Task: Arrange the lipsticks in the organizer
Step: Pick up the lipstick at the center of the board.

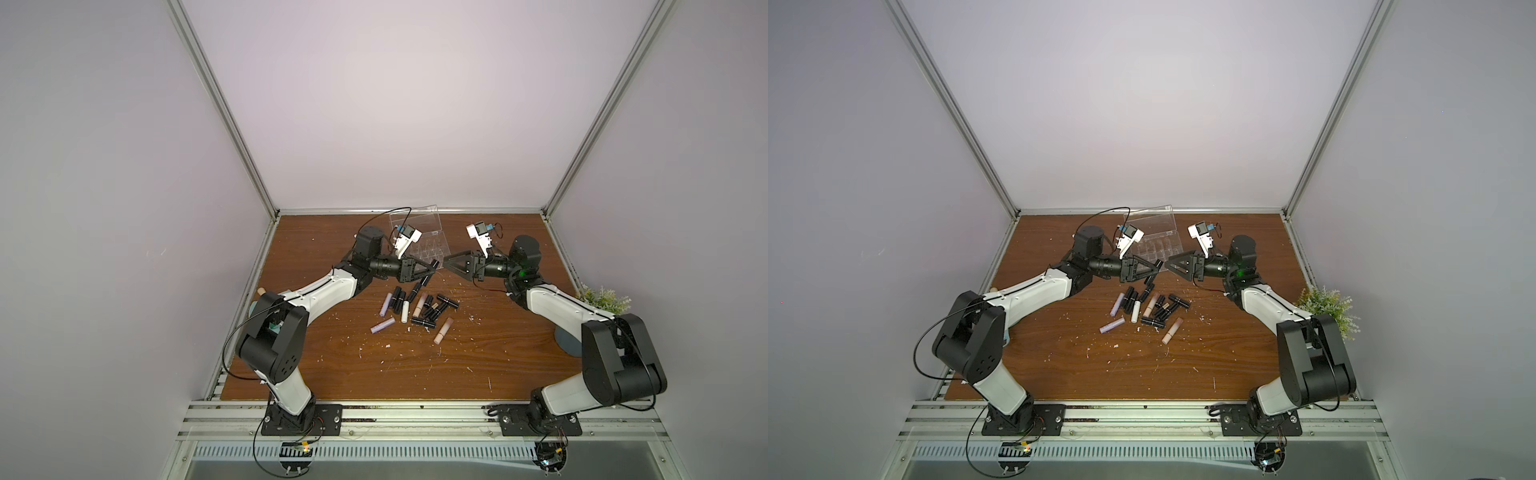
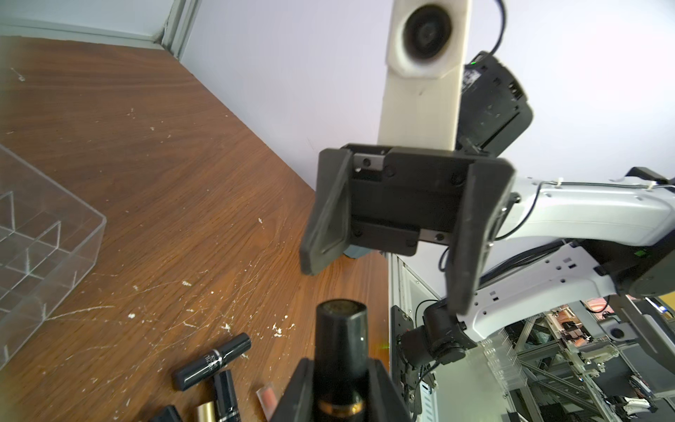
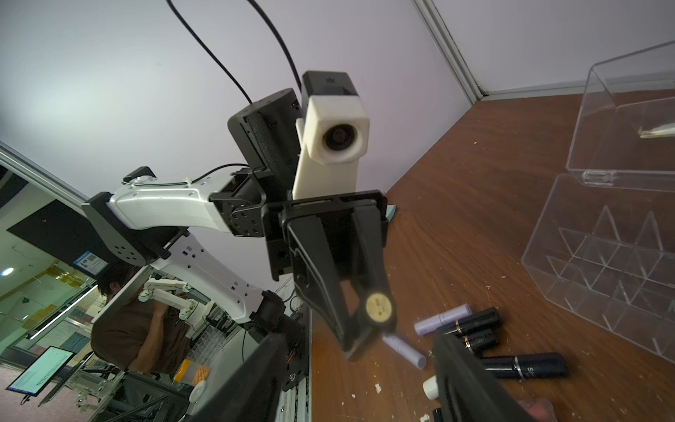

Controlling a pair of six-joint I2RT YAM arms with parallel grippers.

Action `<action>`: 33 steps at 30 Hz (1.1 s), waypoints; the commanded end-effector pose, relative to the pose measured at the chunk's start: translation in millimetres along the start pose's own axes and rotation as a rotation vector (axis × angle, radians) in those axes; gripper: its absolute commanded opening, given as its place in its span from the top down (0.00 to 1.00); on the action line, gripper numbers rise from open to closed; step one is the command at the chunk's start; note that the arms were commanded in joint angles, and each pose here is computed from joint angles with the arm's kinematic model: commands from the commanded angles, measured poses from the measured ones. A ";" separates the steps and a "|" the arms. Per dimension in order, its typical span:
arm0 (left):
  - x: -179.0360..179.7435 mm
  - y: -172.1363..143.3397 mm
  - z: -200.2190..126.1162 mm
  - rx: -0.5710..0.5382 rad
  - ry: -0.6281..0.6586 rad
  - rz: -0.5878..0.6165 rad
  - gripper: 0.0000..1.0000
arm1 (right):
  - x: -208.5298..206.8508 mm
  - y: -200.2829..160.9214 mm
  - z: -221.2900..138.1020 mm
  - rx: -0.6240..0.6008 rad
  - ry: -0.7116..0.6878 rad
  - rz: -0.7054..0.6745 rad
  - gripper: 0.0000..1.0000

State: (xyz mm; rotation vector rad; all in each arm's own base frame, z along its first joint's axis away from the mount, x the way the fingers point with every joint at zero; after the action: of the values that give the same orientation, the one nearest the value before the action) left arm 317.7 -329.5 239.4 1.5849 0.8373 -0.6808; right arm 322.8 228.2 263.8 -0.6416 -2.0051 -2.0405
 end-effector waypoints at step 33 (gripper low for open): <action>1.2 4.2 -5.2 -0.005 0.018 0.011 0.77 | 21.5 17.1 28.3 0.024 0.103 -0.057 0.69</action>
State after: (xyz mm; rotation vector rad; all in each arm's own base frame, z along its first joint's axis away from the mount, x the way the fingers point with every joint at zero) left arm 315.1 -328.0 237.3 1.5976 0.8282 -0.6922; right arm 321.7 254.1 261.0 -0.6044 -1.9906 -1.9659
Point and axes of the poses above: each gripper's point midway between its finger pads, its own z axis out along the fingers, its own x axis along the line the jaws close on, y = z × x, the point moved 1 cm from there along -z, back along the fingers, and after that the axes turned 15 degrees about -z, right-handed, at the moved point
